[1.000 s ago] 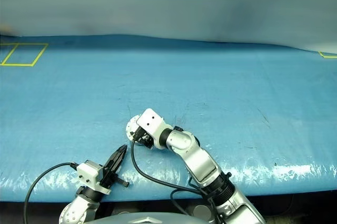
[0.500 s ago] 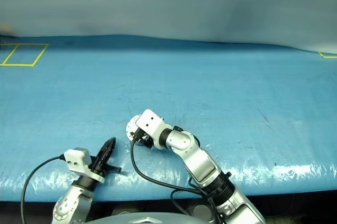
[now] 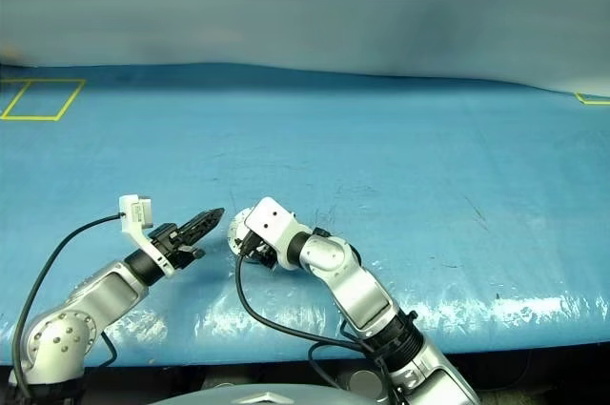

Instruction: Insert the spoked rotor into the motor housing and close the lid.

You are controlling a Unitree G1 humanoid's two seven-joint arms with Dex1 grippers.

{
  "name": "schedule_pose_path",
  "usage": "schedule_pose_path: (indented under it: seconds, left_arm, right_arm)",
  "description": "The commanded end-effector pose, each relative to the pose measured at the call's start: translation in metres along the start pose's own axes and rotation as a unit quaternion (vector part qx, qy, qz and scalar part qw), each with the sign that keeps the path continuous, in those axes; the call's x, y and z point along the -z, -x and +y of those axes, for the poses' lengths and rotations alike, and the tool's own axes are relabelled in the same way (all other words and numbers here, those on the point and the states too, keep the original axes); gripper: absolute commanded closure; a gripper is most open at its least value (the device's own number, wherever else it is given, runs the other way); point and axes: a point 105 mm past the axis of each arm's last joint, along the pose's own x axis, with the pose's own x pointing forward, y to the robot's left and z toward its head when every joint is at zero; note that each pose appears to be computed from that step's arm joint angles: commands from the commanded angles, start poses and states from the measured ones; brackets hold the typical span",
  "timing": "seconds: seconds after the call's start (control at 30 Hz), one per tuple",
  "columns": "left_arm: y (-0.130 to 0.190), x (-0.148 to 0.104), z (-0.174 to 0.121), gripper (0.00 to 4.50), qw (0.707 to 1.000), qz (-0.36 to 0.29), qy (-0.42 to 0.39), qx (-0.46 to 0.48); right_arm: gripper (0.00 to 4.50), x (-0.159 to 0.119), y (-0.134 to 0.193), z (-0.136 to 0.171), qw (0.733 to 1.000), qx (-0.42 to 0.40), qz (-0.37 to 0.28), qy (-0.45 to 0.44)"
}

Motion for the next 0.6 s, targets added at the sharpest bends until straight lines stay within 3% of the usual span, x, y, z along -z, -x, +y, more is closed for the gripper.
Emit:
schedule_pose_path:
  seconds: [0.03,0.4,0.6]
  left_arm:
    - [-0.007,0.001,0.002,4.5,1.0,0.022,-0.01,0.008]
    - [-0.018,0.023,0.007,4.5,0.994,0.098,-0.051,0.019]
    - [-0.019,0.035,0.013,4.5,0.975,0.14,-0.172,0.009]
  right_arm:
    - [1.46,0.018,0.0,-0.003,0.999,0.015,0.033,-0.012]
    - [1.46,0.018,0.001,-0.001,0.999,0.017,0.032,-0.02]
    - [1.46,0.02,0.002,-0.001,0.999,0.019,0.035,-0.021]
